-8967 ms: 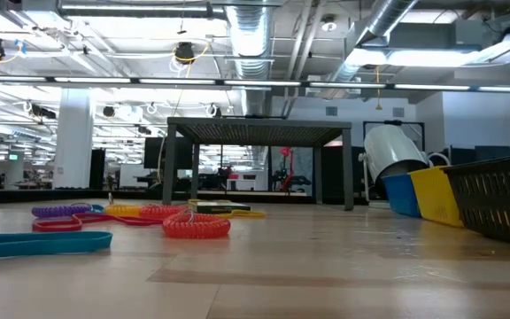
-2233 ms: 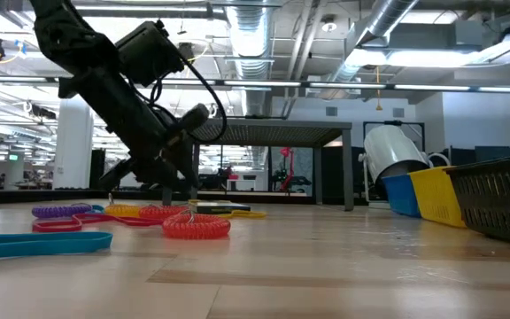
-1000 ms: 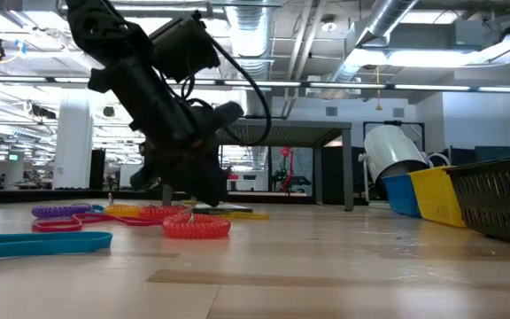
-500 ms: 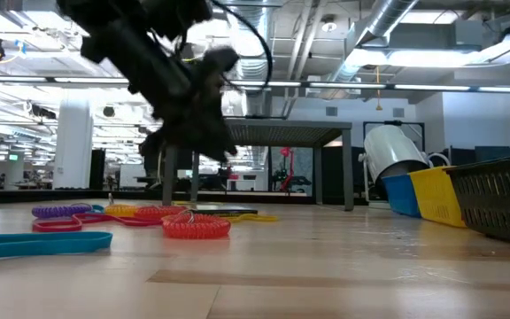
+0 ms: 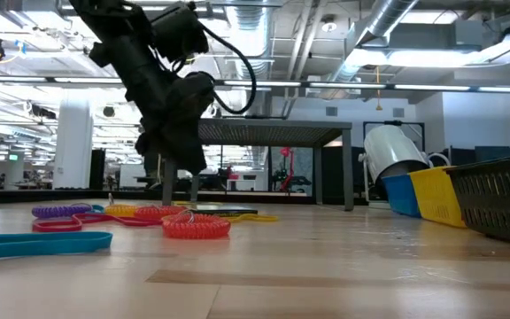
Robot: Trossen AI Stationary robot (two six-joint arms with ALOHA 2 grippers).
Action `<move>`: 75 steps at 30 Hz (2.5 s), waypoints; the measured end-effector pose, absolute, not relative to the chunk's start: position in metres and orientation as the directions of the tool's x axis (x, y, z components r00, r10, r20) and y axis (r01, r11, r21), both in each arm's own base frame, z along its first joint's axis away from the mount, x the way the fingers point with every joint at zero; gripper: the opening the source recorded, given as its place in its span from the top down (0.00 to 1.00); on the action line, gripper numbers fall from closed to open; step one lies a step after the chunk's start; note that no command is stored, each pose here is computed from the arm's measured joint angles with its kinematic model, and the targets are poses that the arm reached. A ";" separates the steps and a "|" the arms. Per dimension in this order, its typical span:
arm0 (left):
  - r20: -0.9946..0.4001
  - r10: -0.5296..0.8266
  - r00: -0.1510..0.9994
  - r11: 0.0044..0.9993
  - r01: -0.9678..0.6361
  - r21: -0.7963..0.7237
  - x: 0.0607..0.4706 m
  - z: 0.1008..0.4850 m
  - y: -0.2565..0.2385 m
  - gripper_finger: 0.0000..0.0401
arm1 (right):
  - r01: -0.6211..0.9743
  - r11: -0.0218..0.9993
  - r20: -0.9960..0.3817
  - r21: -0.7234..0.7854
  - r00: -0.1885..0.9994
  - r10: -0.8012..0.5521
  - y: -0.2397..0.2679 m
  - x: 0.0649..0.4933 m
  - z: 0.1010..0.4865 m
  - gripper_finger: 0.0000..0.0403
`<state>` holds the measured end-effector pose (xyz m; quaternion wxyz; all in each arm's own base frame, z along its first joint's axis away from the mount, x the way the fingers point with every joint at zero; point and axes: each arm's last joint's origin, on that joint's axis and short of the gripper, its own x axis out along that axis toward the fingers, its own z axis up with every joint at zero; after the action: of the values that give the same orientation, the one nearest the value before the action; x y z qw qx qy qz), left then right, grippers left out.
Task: Pick & Place Office Desk Supplies
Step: Put the crayon box into the black basket
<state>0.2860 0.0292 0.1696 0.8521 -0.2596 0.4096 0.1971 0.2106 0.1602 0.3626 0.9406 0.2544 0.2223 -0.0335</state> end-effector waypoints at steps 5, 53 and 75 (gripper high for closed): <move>-0.824 0.122 0.553 0.773 -0.574 -0.271 0.284 0.165 0.037 0.66 | 0.163 0.866 -0.426 0.472 0.902 0.062 0.163 0.209 0.364 0.71; -0.874 0.059 0.483 0.783 -0.565 -0.260 0.295 0.128 0.038 0.81 | 0.145 0.852 -0.397 0.503 0.915 0.078 0.164 0.211 0.367 0.71; -0.764 -0.032 0.644 0.811 -0.431 -0.397 0.283 0.182 0.032 1.00 | 0.165 0.849 -0.392 0.502 0.918 0.054 0.158 0.216 0.367 0.71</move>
<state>0.2828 0.0323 0.1818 0.8607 -0.2850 0.4056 0.1159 0.2161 0.1576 0.3675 0.9405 0.2733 0.1997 -0.0296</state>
